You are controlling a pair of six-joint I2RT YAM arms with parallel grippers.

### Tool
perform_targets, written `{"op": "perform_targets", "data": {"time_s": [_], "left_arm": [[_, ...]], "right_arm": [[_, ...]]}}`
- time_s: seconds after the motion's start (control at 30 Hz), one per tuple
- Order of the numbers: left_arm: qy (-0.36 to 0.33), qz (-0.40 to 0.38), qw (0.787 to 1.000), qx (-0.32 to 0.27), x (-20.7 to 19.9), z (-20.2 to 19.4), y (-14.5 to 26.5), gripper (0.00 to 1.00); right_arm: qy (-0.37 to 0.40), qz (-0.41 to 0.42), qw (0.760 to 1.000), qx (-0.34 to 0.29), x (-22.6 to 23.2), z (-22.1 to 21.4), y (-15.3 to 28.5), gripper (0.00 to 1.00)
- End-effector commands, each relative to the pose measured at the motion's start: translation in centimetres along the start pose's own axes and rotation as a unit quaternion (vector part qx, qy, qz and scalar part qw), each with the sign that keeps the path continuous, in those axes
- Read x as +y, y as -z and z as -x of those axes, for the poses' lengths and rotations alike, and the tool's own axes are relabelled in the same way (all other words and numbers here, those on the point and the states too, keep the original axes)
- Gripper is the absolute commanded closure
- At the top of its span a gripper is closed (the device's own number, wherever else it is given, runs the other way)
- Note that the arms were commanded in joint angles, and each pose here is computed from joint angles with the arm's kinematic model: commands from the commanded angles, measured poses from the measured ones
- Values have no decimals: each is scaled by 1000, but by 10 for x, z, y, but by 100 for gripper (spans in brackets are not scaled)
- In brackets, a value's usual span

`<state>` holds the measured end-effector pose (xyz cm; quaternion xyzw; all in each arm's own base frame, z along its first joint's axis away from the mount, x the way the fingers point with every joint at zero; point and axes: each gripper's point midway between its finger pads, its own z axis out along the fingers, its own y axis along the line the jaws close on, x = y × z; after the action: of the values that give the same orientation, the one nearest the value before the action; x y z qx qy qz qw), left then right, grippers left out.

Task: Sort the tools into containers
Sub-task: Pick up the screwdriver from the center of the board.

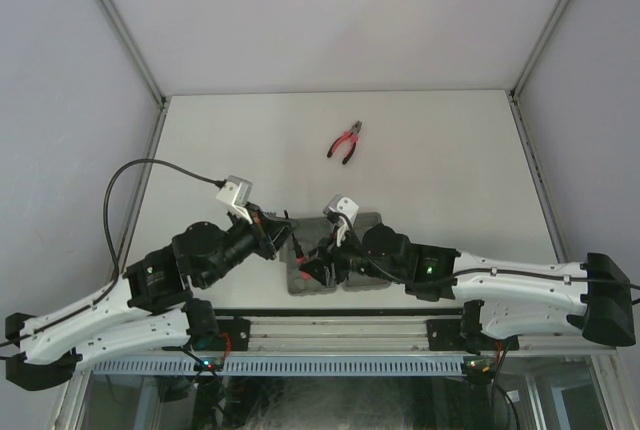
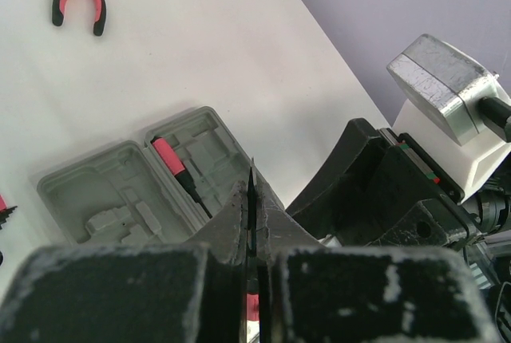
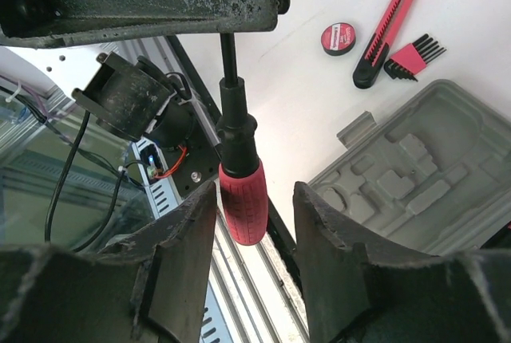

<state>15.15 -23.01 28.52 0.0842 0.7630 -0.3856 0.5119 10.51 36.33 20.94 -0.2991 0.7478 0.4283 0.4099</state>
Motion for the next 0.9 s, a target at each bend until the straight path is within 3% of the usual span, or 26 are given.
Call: {"op": "perform_targets", "data": {"time_s": [0.0,0.27,0.4,0.63,0.87], "left_arm": [[14,-31,999,-39,-19,31,7,100],[17,-33,998,-42,-19,33,9,100],[16,-32,999,-40,-19,32,9,100],[18,-31,999,-40,-18,29,6,67],[16,-30,999,-40,-17,28,7,52]], "right_arm": [[-11,30,999,-28,20,22,-2,58],[-13,29,999,-24,19,19,-4,62],[-14,27,999,-26,18,21,-3,72],[-26,-7,998,-56,7,36,6,87],[-42,-53,996,-66,-11,40,16,98]]}}
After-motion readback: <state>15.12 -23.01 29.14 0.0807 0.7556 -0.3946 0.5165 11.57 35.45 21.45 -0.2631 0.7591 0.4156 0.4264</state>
